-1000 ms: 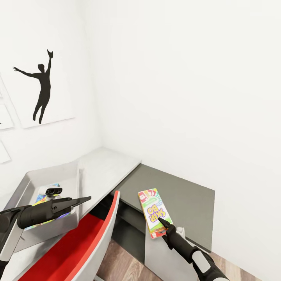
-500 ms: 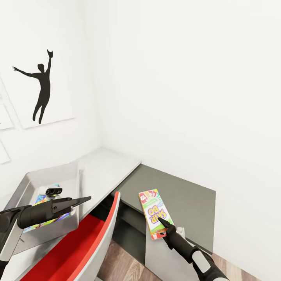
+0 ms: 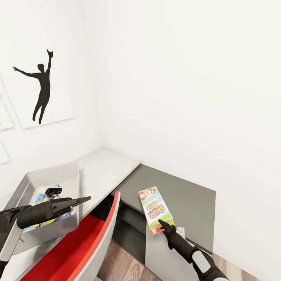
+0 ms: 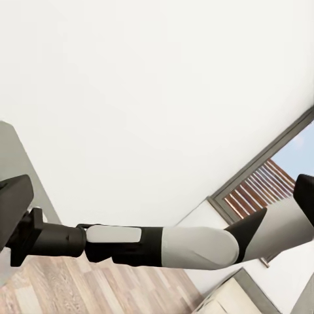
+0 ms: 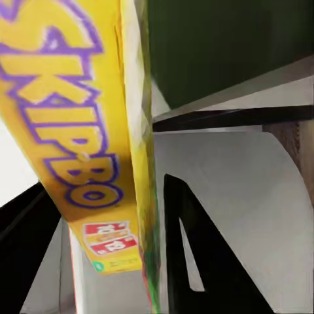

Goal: Put all the toys in the child's room - the three board games (two on the bed and one on the table), the two jigsaw puzzles on the table, and the tennis ball on the table - inside the toy box on the table in the child's room.

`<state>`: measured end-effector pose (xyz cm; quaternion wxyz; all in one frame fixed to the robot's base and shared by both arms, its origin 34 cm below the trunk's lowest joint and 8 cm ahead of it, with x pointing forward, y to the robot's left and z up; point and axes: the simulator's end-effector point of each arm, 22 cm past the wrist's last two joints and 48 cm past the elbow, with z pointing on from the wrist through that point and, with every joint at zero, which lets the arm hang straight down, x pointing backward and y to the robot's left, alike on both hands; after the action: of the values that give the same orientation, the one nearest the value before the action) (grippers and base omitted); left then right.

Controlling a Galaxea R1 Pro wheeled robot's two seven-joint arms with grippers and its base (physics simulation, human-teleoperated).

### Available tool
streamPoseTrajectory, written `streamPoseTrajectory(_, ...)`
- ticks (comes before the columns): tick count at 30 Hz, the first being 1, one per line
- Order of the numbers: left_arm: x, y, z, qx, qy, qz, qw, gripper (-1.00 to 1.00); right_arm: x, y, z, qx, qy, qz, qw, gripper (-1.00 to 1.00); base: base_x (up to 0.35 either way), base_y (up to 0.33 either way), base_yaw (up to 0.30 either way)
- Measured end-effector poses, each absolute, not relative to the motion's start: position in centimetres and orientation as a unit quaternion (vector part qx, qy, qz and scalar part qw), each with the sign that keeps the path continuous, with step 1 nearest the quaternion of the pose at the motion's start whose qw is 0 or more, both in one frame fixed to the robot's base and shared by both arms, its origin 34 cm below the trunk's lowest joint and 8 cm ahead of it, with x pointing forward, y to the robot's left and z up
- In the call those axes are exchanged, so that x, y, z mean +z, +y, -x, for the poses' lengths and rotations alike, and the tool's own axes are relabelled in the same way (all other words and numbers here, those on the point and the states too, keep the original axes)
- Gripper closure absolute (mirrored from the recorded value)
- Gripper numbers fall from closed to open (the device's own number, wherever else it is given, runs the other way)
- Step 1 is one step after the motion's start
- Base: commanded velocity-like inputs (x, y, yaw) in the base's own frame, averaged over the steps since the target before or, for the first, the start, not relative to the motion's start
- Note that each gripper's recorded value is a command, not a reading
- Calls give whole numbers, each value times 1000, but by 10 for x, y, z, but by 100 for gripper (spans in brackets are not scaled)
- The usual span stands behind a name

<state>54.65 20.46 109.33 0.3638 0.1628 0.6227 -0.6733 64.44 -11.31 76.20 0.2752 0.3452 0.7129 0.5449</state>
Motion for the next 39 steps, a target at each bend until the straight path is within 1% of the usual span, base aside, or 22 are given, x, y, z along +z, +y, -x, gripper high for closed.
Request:
streamPoseTrajectory(15,1112,204,-545,-674,624,-162,360,-100,781,-113,-643,544,714,-345,275,100,0,0,0)
streamPoseTrajectory(24,1123,202,-544,-673,626,-163,358,-100,791,-111,-640,540,721,-338,273,100,-60,0,0)
streamPoseTrajectory(39,1141,203,-541,-672,627,-163,359,-100,836,-110,-647,565,705,-306,301,100,0,0,0)
